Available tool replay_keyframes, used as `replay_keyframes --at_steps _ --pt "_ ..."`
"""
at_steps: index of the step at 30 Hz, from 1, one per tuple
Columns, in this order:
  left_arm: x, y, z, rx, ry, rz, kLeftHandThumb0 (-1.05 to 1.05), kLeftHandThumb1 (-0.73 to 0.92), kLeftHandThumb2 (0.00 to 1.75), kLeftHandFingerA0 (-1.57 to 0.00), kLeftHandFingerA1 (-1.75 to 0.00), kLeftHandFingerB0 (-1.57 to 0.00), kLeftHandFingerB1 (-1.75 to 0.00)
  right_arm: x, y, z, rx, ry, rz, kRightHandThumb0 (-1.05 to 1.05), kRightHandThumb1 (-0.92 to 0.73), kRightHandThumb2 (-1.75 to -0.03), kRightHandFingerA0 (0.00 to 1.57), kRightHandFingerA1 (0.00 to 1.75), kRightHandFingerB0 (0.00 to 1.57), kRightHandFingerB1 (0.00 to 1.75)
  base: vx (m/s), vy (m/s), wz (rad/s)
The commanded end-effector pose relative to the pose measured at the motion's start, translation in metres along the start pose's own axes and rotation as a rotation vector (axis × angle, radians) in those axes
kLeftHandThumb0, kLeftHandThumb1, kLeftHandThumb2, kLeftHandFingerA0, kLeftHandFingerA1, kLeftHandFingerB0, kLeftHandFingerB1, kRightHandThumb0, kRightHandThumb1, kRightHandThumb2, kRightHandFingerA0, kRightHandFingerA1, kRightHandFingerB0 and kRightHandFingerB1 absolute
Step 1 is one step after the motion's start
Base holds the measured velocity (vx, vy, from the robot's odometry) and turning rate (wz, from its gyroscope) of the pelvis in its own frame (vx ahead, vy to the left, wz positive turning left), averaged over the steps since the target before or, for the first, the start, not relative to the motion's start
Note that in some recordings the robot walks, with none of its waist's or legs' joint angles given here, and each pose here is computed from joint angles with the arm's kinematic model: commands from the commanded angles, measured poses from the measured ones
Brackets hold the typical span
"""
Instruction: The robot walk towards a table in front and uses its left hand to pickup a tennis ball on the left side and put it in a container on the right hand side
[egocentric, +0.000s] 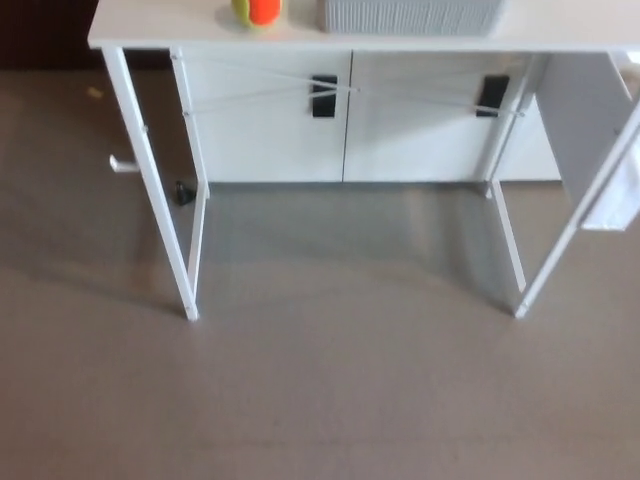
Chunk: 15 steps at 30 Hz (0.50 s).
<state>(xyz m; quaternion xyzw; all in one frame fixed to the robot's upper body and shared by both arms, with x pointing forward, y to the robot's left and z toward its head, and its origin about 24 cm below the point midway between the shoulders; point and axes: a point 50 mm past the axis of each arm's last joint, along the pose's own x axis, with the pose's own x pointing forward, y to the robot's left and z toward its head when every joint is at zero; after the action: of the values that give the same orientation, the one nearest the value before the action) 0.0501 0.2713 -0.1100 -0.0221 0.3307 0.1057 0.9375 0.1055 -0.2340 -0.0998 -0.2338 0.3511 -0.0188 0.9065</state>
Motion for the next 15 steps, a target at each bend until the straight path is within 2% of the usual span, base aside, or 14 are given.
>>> replay_keyframes --at_steps 1,8,14,15 --pt "-0.0018 0.0071 0.0008 0.033 -0.012 0.039 -0.20 0.63 0.59 -0.37 -0.35 -0.27 -0.31 -0.0021 -0.0039 -0.0037 -0.019 -0.005 -0.007 -0.11 -0.78 -0.78 0.20 0.64 0.08 0.45 0.38 -0.086 0.05" --pt "-0.0035 0.0078 -0.0013 0.049 -0.003 0.056 -0.20 0.63 0.59 -0.37 -0.34 -0.28 -0.31 -0.0042 -0.0035 -0.0060 -0.018 0.002 -0.012 -0.13 -0.78 -0.78 0.19 0.61 0.07 0.45 0.43 -0.121 0.21" --pt "-0.0098 0.0106 -0.0077 0.047 0.008 0.057 -0.19 0.64 0.59 -0.37 -0.34 -0.27 -0.31 -0.0083 -0.0022 -0.0118 -0.011 0.016 -0.005 -0.12 -0.79 -0.79 0.18 0.61 0.07 0.44 0.26 0.050 -0.14" --pt "-0.0106 0.0110 -0.0087 0.040 0.012 0.059 -0.19 0.63 0.59 -0.36 -0.34 -0.27 -0.31 -0.0098 -0.0015 -0.0121 0.001 0.029 -0.001 -0.14 -0.63 -1.05 0.15 0.59 0.02 0.50 0.38 0.193 -0.21"
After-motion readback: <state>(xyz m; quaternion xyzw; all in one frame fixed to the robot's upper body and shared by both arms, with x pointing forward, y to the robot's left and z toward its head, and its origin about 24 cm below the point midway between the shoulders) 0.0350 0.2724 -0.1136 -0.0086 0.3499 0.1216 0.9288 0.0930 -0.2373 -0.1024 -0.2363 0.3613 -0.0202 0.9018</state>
